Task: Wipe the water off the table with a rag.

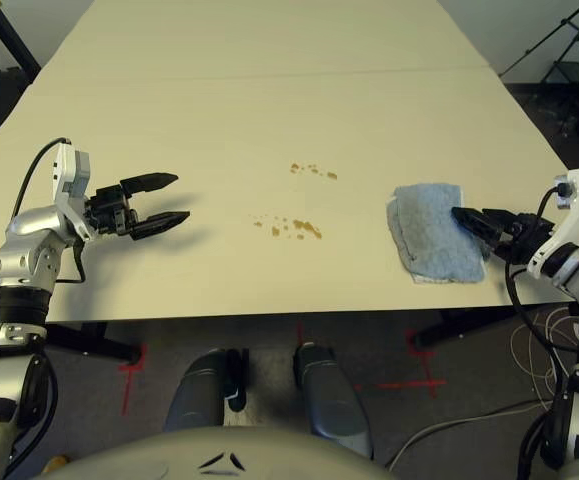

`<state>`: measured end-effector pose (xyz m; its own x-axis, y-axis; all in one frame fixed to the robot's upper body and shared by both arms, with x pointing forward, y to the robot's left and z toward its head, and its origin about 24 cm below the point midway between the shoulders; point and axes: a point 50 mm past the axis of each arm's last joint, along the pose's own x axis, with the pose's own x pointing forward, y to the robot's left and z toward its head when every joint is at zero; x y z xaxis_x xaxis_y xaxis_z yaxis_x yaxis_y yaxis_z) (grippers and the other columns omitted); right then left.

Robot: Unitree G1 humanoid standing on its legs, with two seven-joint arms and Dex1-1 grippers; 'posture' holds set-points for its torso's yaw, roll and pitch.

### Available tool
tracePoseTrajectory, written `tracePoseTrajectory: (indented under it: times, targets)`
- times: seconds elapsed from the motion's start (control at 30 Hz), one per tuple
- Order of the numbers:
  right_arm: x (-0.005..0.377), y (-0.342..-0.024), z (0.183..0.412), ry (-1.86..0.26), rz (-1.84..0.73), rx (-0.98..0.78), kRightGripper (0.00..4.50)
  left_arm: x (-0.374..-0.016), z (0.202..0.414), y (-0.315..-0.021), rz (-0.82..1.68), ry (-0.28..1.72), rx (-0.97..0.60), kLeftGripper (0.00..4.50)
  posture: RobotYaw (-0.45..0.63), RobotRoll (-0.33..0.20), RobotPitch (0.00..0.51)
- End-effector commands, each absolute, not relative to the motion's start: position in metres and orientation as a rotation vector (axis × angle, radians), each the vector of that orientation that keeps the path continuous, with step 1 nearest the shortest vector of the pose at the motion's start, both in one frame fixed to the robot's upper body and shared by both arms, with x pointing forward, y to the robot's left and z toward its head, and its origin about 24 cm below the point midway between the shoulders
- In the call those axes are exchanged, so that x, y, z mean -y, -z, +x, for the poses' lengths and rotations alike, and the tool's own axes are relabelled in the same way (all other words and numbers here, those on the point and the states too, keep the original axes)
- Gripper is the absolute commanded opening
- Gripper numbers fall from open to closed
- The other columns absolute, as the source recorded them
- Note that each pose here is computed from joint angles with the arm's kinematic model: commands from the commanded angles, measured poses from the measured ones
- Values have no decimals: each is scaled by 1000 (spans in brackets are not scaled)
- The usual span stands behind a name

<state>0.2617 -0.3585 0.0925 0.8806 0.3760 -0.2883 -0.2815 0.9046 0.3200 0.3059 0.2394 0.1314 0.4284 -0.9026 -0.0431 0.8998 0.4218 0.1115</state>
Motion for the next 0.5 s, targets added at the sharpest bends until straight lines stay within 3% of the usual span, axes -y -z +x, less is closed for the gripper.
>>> tracePoseTrajectory:
  times: [0.03,0.5]
  targets:
    - [349,-80,262,-398,288,-412,4477,-238,303,-128,129,1136,4,4500,-212,0,135]
    - [317,-67,257,-575,198,-528,4477,-237,301,-128,130,1142,-4,4500,-217,0,151]
